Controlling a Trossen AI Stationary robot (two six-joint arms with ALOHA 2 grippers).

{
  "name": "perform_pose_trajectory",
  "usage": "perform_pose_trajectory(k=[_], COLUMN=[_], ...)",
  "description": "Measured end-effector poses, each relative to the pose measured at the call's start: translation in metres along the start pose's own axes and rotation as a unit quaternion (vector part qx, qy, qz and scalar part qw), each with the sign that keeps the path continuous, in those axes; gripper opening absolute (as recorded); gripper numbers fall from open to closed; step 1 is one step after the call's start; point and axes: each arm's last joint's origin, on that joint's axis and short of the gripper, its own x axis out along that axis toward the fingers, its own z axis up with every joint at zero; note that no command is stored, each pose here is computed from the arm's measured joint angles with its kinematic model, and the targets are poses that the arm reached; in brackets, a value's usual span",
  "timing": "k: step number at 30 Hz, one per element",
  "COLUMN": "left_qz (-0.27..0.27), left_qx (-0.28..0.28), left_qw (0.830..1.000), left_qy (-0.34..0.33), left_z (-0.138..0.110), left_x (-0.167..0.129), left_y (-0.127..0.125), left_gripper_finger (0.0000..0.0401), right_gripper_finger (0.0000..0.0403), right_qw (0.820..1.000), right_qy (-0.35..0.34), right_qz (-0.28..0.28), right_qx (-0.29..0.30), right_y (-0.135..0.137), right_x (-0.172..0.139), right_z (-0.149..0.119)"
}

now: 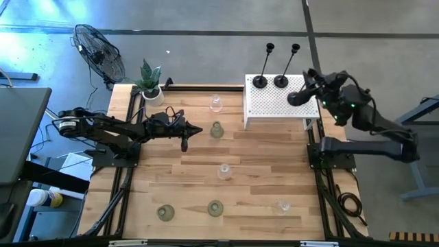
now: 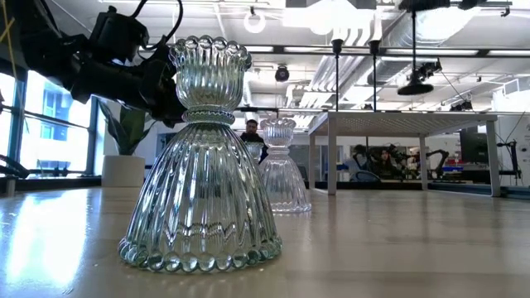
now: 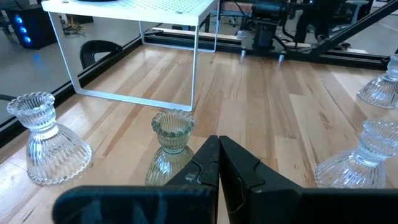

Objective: Pick & Place candle stick holders
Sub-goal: Put the black candle holder on the shelf aligned with the other black candle holder

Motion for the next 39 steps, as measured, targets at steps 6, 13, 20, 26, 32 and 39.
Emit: perform_pose_trajectory(k=[6,13,20,26,32,39], left_qz=[0.000,0.000,0.000,0.001,0.000,0.000], left_qx=[0.001,0.001,0.001,0.004,0.004,0.004], left_qw=[1.000,1.000,1.000,1.000,1.000,1.000], left_qy=[0.000,0.000,0.000,0.000,0.000,0.001], left_z=[0.000,0.000,0.000,0.000,0.000,0.000], left_x=[0.000,0.000,0.000,0.000,0.000,0.000], left_y=[0.000,0.000,0.000,0.000,0.000,0.000], left_gripper_finger=[0.0001,0.0001,0.0001,0.0001,0.0001,0.0001], right_gripper_finger=[0.0100,0.0101,0.0102,0.0102,0.0102,0.0102], right_qw=[0.999,0.994,0.985,0.981,0.969,0.953], right_qy=[0.010,0.028,0.039,0.032,0.029,0.041], right_qz=[-0.051,-0.110,-0.166,-0.194,-0.244,-0.299], right_qx=[-0.007,0.010,0.005,0.006,0.014,0.021], right_y=[-0.012,-0.024,-0.033,-0.032,-0.031,-0.030], right_x=[0.022,0.062,0.092,0.101,0.113,0.126], right_z=[-0.003,-0.011,-0.020,-0.022,-0.027,-0.037])
